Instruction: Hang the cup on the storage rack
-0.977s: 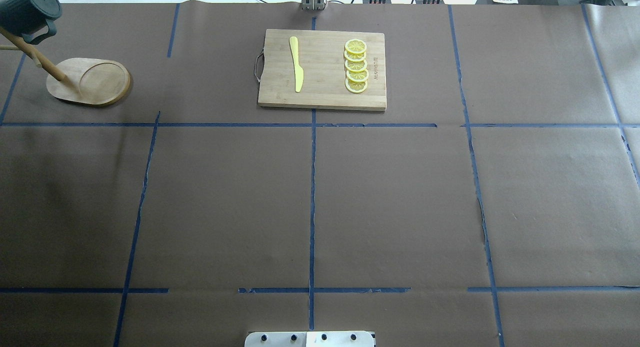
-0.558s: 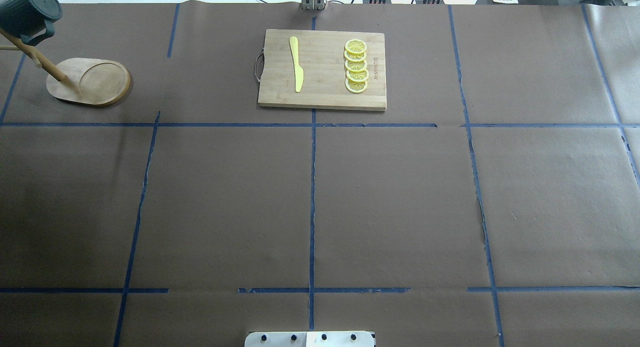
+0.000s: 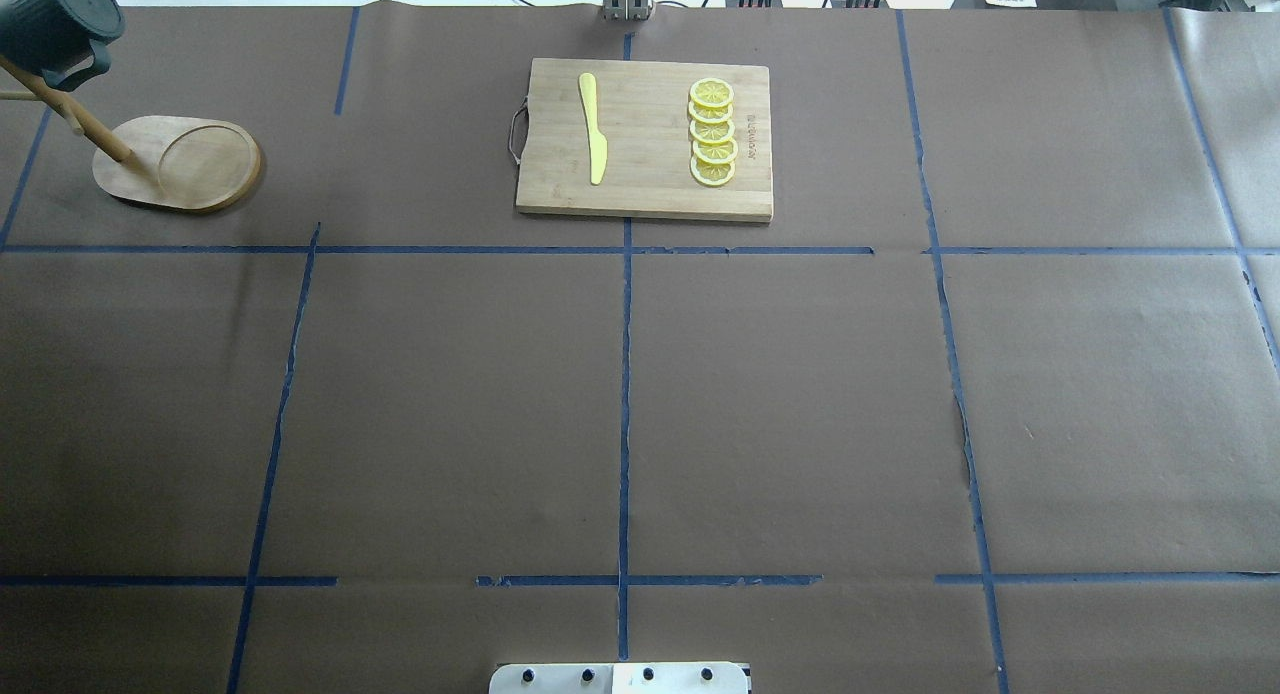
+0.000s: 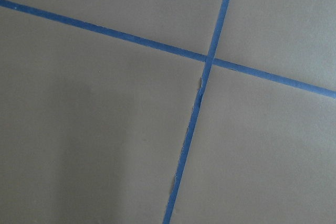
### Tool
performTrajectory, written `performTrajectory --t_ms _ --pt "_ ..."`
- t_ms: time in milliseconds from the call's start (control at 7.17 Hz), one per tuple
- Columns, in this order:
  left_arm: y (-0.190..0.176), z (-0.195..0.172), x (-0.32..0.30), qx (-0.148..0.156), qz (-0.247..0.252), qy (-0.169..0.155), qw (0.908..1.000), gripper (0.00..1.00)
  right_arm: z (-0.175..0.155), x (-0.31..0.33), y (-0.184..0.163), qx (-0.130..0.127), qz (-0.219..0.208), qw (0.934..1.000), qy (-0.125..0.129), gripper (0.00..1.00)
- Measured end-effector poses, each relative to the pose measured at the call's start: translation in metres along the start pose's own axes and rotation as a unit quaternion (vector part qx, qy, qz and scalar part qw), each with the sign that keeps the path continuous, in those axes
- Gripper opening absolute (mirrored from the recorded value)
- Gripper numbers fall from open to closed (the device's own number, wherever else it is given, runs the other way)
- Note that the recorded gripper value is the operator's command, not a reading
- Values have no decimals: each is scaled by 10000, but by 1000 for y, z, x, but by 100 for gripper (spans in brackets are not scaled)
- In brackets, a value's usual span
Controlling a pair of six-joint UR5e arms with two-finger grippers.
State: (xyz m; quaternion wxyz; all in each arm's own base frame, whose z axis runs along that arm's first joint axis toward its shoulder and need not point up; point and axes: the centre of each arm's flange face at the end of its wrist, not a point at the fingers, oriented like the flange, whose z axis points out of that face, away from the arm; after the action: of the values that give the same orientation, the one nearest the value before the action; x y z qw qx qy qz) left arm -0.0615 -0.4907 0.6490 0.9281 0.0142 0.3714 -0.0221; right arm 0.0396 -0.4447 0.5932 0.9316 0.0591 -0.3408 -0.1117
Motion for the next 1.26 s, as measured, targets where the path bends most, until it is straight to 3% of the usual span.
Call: performTrajectory --t_ms 279,558,698,977,1256 --pt "6 0 3 -17 -15 192 9998 100 1 0 1 -8 24 10000 -5 100" --pt "17 5 8 -124 -80 768 9969 100 3 2 4 -37 51 10000 -14 100" --pt "23 7 7 -156 -106 866 9961 100 5 3 5 -52 61 10000 -17 100" --pt "27 3 11 -128 -65 910 9958 100 7 5 5 -69 75 9999 -19 100" --pt "26 -1 14 -65 237 686 9973 100 6 5 4 -62 72 10000 -18 100"
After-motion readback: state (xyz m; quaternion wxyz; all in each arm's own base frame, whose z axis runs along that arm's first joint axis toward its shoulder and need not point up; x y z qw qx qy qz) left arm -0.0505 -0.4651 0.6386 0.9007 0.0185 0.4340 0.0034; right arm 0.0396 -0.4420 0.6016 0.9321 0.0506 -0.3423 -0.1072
